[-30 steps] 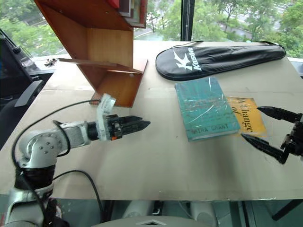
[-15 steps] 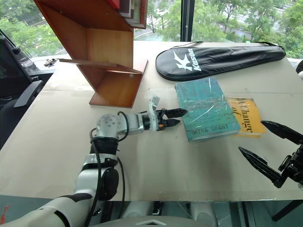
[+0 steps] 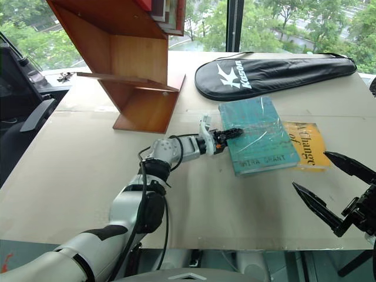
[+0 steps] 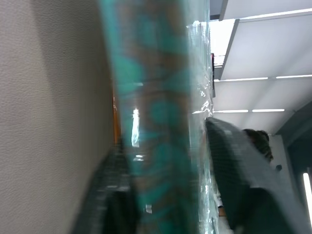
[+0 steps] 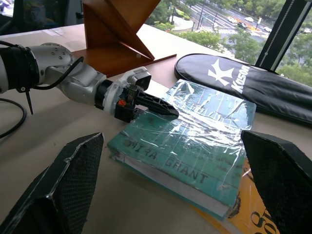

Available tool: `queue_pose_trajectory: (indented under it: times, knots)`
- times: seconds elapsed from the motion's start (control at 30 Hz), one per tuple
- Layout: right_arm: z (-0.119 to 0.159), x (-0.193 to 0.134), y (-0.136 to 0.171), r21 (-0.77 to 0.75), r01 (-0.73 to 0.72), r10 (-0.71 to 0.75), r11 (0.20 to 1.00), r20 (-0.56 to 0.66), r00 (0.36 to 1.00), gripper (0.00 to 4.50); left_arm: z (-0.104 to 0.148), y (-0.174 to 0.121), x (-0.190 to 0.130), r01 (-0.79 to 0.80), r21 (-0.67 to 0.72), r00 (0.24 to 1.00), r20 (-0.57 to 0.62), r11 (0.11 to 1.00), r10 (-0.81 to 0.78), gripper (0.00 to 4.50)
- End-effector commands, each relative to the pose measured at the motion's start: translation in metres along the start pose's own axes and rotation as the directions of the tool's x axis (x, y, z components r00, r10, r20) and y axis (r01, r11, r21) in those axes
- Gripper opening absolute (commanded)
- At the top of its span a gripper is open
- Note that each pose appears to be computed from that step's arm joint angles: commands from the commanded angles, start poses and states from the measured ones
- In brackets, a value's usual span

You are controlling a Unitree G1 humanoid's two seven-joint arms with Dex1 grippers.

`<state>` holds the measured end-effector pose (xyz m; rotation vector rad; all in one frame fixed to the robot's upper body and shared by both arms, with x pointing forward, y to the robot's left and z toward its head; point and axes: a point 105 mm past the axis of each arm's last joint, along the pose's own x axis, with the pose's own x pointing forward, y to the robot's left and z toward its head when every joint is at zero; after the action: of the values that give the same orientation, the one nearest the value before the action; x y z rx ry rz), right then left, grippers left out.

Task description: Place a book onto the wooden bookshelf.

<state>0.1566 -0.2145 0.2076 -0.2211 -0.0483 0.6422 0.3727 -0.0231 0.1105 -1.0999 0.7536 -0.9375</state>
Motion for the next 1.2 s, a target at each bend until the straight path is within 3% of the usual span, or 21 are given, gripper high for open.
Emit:
queue_pose_trajectory:
  times: [0.03,0.2,0.3,0.4,0.5,0.6,0.7,0.73,0.83,0.93,1.07,1.2]
  knots:
    - [0.004,0.002,0.004,-0.021,0.0,0.0,1.0,0.025,1.0,4.5,0.003,-0.013,-0.01,0.07,-0.008,0.997,-0.019,0.997,-0.07,0.03]
    - [0.006,0.009,-0.001,0.01,-0.013,0.012,1.0,0.088,0.996,4.5,0.016,-0.048,-0.054,0.163,0.064,0.987,-0.026,0.985,-0.161,0.03]
    - [0.009,0.016,-0.008,0.027,-0.03,0.026,0.999,0.136,0.99,4.5,0.019,-0.078,-0.083,0.174,0.232,0.985,-0.029,0.957,-0.172,0.03]
    - [0.01,0.02,-0.016,0.042,-0.041,0.033,0.998,0.173,0.984,4.5,0.018,-0.119,-0.11,0.193,0.465,0.98,-0.058,0.864,-0.188,0.03]
    - [0.008,0.025,-0.021,0.064,-0.059,0.045,0.996,0.198,0.979,4.5,0.012,-0.162,-0.137,0.165,0.761,0.985,-0.101,0.628,-0.137,0.03]
    - [0.005,0.03,-0.025,0.073,-0.072,0.055,0.995,0.208,0.977,4.5,0.009,-0.196,-0.15,0.102,0.974,0.993,-0.09,0.201,-0.071,0.03]
    - [0.004,0.035,-0.03,0.075,-0.08,0.062,0.994,0.221,0.973,4.5,0.019,-0.22,-0.152,0.032,0.981,0.998,-0.042,-0.189,-0.049,0.03]
    - [0.003,0.037,-0.032,0.074,-0.088,0.069,0.993,0.227,0.971,4.5,0.025,-0.229,-0.152,-0.008,0.931,0.999,-0.004,-0.364,-0.032,0.03]
    - [0.003,0.045,-0.035,0.07,-0.112,0.091,0.991,0.25,0.964,4.5,0.042,-0.253,-0.157,-0.066,0.759,0.997,0.08,-0.648,-0.008,0.03]
    - [0.004,0.051,-0.036,0.064,-0.139,0.117,0.988,0.27,0.956,4.5,0.062,-0.264,-0.166,-0.083,0.635,0.983,0.18,-0.768,0.043,0.03]
    - [0.006,0.055,-0.038,0.046,-0.153,0.134,0.987,0.29,0.948,4.5,0.092,-0.255,-0.185,-0.035,0.562,0.923,0.336,-0.826,0.189,0.03]
    - [0.02,0.057,-0.044,0.004,-0.169,0.157,0.986,0.348,0.924,4.5,0.134,-0.234,-0.231,0.044,0.555,0.727,0.552,-0.831,0.407,0.03]
